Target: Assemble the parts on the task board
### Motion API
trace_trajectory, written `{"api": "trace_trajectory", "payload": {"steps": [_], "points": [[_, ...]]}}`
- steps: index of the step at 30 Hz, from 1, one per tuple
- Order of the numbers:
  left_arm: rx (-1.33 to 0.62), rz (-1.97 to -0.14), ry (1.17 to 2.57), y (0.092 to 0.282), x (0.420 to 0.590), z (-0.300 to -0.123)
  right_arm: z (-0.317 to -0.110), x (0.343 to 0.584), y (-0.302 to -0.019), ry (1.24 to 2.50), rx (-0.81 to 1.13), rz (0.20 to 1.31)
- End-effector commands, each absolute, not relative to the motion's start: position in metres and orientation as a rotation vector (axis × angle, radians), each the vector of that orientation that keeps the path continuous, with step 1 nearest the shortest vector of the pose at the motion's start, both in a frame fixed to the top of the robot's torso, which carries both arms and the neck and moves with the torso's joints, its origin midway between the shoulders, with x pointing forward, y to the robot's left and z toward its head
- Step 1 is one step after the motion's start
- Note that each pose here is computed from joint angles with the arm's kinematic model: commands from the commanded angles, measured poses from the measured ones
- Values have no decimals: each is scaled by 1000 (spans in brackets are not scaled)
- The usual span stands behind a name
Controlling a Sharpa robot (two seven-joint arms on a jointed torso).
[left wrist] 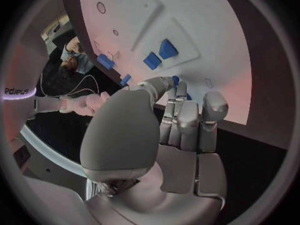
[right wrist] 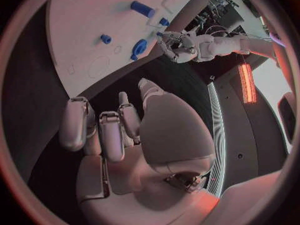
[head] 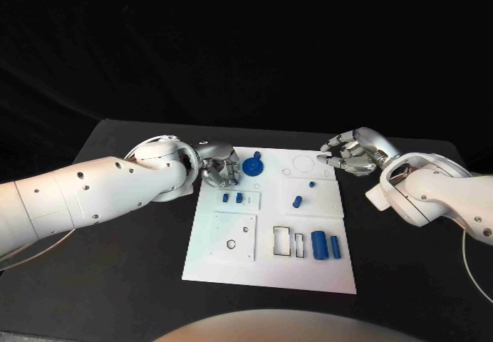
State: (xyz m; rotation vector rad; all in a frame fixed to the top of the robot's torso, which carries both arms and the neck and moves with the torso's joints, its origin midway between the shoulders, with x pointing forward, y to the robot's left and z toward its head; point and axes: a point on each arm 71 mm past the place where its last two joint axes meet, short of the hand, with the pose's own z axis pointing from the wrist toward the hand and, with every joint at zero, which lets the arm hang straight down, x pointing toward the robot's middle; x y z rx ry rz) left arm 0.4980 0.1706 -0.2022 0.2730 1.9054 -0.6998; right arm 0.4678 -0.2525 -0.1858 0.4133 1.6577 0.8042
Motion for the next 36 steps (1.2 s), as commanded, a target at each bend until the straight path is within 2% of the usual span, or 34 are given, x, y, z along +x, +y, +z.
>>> {"api": "trace_trajectory", "payload": {"steps": [1,36], "points": [[284,-708,1930,168,497,-204,-186,467,-251,1664,398,810],[299,-676,1967,161,498,-209,-186,466,-252,1663,398,812]]}}
